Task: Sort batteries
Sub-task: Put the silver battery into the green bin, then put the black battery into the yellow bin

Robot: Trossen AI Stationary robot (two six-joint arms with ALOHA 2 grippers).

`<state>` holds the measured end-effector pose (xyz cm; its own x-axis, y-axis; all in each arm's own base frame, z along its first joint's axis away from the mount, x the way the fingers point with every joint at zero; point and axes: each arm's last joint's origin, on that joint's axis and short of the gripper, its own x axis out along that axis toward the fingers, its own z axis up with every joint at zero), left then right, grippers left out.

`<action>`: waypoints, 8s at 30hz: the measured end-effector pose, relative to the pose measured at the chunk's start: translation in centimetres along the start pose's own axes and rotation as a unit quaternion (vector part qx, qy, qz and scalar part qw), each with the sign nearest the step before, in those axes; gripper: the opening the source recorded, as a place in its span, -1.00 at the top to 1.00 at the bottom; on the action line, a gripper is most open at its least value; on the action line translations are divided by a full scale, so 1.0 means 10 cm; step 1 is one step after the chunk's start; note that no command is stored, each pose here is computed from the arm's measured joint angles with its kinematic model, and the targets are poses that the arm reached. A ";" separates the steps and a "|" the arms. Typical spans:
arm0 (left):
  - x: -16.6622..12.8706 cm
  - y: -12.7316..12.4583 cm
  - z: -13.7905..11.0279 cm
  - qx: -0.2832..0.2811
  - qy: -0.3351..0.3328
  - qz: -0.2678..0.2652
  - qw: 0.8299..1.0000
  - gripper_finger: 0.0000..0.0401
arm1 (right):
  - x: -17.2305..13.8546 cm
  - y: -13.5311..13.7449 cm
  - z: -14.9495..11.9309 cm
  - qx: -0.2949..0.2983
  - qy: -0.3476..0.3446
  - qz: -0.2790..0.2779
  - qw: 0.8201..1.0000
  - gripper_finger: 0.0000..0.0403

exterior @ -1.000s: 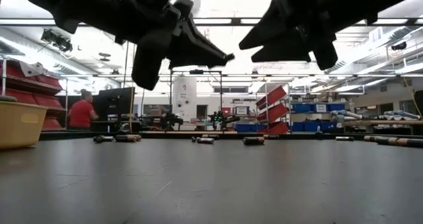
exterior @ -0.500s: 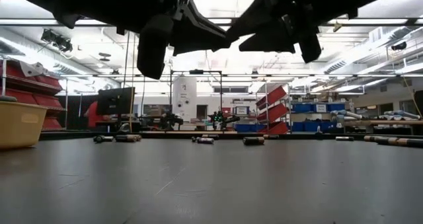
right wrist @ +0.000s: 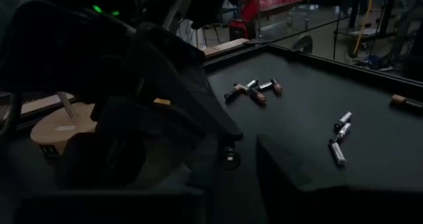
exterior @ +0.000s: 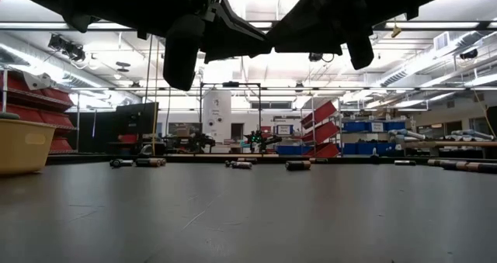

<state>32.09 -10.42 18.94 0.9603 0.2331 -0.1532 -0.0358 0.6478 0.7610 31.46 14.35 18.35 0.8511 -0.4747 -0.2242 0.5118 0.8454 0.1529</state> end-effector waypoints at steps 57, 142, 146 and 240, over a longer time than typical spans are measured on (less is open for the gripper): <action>0.04 -0.12 -0.28 -0.188 0.113 -0.123 0.968 0.14 | -1.39 -0.44 0.63 0.057 0.678 -0.185 0.709 0.88; 0.12 2.81 -0.42 -0.473 0.175 -0.061 0.861 0.62 | 0.36 -2.42 2.17 -0.017 0.329 0.034 0.944 0.60; 0.15 2.80 -0.53 -0.511 0.211 -0.031 0.833 0.62 | 0.46 -2.47 2.00 -0.116 0.356 0.105 0.921 0.44; 0.10 3.01 -0.27 -0.611 0.161 0.141 0.762 0.47 | 0.91 -2.74 1.85 0.047 0.111 0.157 0.980 0.87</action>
<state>31.20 11.31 39.97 0.7558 0.5266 -0.3892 -0.6483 0.6852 -0.3320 27.32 -17.62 29.89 0.9275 -0.1215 -0.3535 0.2464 0.9100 0.3336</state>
